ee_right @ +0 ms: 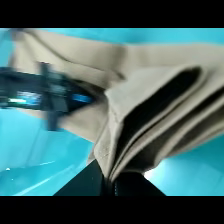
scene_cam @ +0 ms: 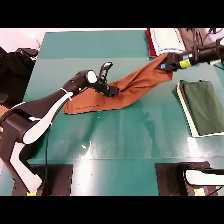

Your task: Fold the shirts.

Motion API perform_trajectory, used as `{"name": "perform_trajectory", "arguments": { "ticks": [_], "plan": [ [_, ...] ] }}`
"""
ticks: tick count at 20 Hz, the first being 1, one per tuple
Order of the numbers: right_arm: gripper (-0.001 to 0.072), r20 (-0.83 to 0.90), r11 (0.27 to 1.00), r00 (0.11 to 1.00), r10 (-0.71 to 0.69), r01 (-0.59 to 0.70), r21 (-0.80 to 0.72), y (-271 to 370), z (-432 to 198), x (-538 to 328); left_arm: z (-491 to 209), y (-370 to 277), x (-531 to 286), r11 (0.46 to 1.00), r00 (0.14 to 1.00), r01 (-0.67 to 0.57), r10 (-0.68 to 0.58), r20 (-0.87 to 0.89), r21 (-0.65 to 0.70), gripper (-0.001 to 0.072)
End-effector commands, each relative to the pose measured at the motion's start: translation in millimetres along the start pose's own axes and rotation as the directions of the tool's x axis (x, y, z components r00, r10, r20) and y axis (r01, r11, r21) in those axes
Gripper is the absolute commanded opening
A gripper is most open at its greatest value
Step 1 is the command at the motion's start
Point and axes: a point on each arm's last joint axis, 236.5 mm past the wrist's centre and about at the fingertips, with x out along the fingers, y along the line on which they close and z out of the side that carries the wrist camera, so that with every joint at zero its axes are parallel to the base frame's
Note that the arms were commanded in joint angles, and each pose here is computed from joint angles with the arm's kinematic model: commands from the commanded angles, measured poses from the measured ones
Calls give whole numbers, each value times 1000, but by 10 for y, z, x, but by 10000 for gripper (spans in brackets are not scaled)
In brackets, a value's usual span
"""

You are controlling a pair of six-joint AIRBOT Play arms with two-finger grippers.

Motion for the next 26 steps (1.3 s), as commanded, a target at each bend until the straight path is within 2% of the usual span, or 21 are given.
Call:
{"name": "perform_trajectory", "arguments": {
  "ticks": [1, 4, 7, 9, 12, 15, 16, 17, 18, 21, 23, 26],
  "plan": [
    [18, 22, 995, 998, 55, -53, -82, 606, 175, -30, -40, -15, 179, 1000, 1000, 3, -3, -19, -8, 20],
    [18, 9, 985, 995, 98, -96, -140, 947, 246, 105, 17, -52, 112, 1000, 1000, 12, -12, -19, 1, 21],
    [18, -24, 977, 991, 129, -131, -167, 1149, 246, 305, 359, 76, -302, 1000, 999, -2, 2, 42, 2, 20],
    [18, -58, 972, 988, 146, -154, -179, 1253, 190, 467, 635, 322, -805, 999, 993, -42, 43, 112, -10, 21],
    [19, -111, 956, 974, 200, -219, -197, 1540, 58, 829, 987, 867, -1839, 984, 953, -173, 176, 248, -34, 21],
    [21, -108, 898, 923, 369, -384, -215, 2184, -52, 1396, 1190, 1196, -2984, 957, 863, -281, 285, 416, -73, 21],
    [50, -88, 865, 894, 439, -448, -225, 2444, -92, 1634, 1212, 1235, -3289, 951, 833, -297, 305, 461, -92, 21],
    [205, -59, 837, 867, 494, -493, -239, 2664, -125, 1860, 1214, 1263, -3566, 944, 805, -310, 322, 499, -111, 21],
    [331, -27, 816, 844, 536, -526, -239, 2842, -170, 2096, 1204, 1279, -3771, 939, 782, -320, 336, 524, -125, 21],
    [336, -41, 808, 843, 536, -526, -266, 2889, -270, 2398, 1128, 1280, -4065, 931, 758, -336, 357, 546, -143, 22],
    [312, -83, 826, 870, 486, -488, -282, 2609, -258, 2281, 1049, 1269, -4015, 933, 781, -331, 355, 515, -141, 21],
    [306, -104, 929, 964, 246, -265, -259, 1565, -197, 2070, 1022, 1188, -3876, 941, 804, -317, 334, 492, -121, 21]
  ]
}}
